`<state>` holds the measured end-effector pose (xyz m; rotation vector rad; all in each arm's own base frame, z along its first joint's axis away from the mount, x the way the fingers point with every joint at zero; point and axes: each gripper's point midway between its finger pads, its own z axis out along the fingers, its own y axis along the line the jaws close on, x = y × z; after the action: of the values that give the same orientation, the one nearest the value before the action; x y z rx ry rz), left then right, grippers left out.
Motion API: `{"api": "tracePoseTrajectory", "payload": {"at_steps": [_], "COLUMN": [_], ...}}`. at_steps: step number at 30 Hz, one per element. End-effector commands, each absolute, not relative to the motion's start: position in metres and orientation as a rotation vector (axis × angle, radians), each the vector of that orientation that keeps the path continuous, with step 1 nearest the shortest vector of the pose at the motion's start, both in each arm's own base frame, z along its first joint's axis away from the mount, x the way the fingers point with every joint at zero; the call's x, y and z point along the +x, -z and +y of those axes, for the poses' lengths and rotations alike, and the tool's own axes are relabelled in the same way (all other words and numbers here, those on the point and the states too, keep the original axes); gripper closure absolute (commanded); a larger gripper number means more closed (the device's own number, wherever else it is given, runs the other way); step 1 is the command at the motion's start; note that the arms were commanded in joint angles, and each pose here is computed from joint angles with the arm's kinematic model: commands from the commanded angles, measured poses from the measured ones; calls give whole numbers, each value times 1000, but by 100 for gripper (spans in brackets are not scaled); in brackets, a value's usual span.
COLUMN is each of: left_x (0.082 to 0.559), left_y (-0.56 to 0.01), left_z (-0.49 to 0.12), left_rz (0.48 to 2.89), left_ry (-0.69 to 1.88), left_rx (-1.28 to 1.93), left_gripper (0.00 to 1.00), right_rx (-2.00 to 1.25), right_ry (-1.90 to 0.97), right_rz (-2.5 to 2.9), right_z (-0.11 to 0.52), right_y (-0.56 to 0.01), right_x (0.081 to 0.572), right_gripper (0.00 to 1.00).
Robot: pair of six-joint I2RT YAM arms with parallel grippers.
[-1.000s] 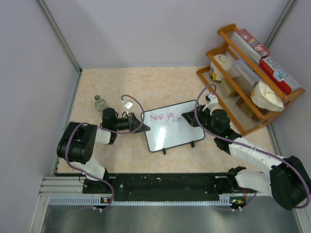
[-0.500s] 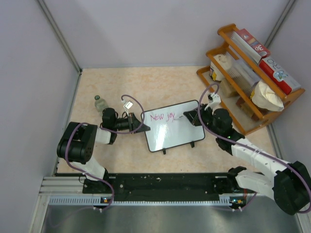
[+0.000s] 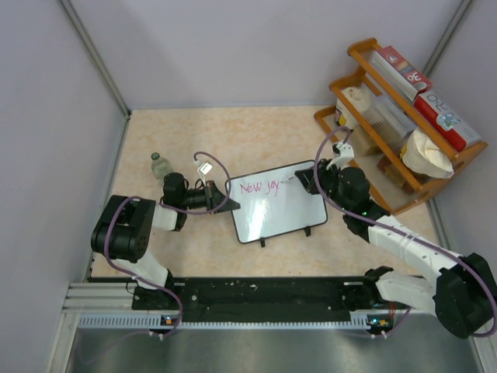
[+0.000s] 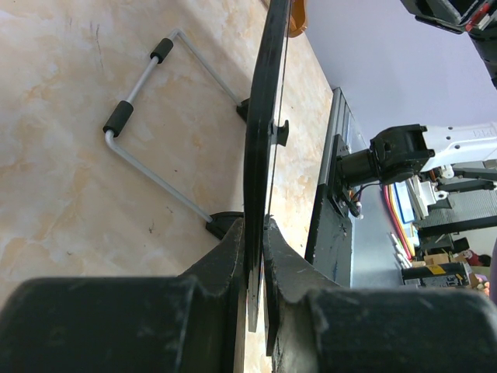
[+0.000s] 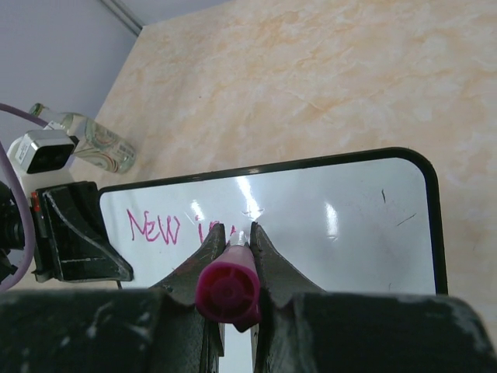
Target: Write a sentence on the whiteboard
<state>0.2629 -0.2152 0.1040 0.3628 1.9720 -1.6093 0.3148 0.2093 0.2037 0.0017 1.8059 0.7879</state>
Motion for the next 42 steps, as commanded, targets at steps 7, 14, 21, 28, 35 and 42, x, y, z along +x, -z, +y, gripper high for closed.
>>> {"api": "tracePoseTrajectory", "payload": {"at_steps": [7, 14, 21, 28, 35, 42], "left_x": [263, 263, 263, 263, 263, 263], "left_y": [-101, -101, -101, -101, -101, -101], "left_z": [-214, -214, -214, -214, -214, -214], "left_rz": [1969, 1967, 1968, 1969, 1970, 1970], "left_ry": [1597, 1596, 1598, 1599, 1598, 1598], "left_rx": [360, 359, 359, 358, 358, 358], "left_gripper": [100, 100, 100, 100, 100, 100], "right_rx": [36, 37, 41, 29, 12, -15], "right_ry": [-754, -756, -737, -748, -754, -772], "right_rz": [1722, 1719, 1716, 1744, 1773, 1821], "right_z": [206, 206, 203, 207, 209, 212], "right_y": [-231, -231, -234, -225, -215, -197], "right_x": [334, 335, 336, 337, 333, 324], "right_gripper": [100, 100, 100, 100, 100, 100]}}
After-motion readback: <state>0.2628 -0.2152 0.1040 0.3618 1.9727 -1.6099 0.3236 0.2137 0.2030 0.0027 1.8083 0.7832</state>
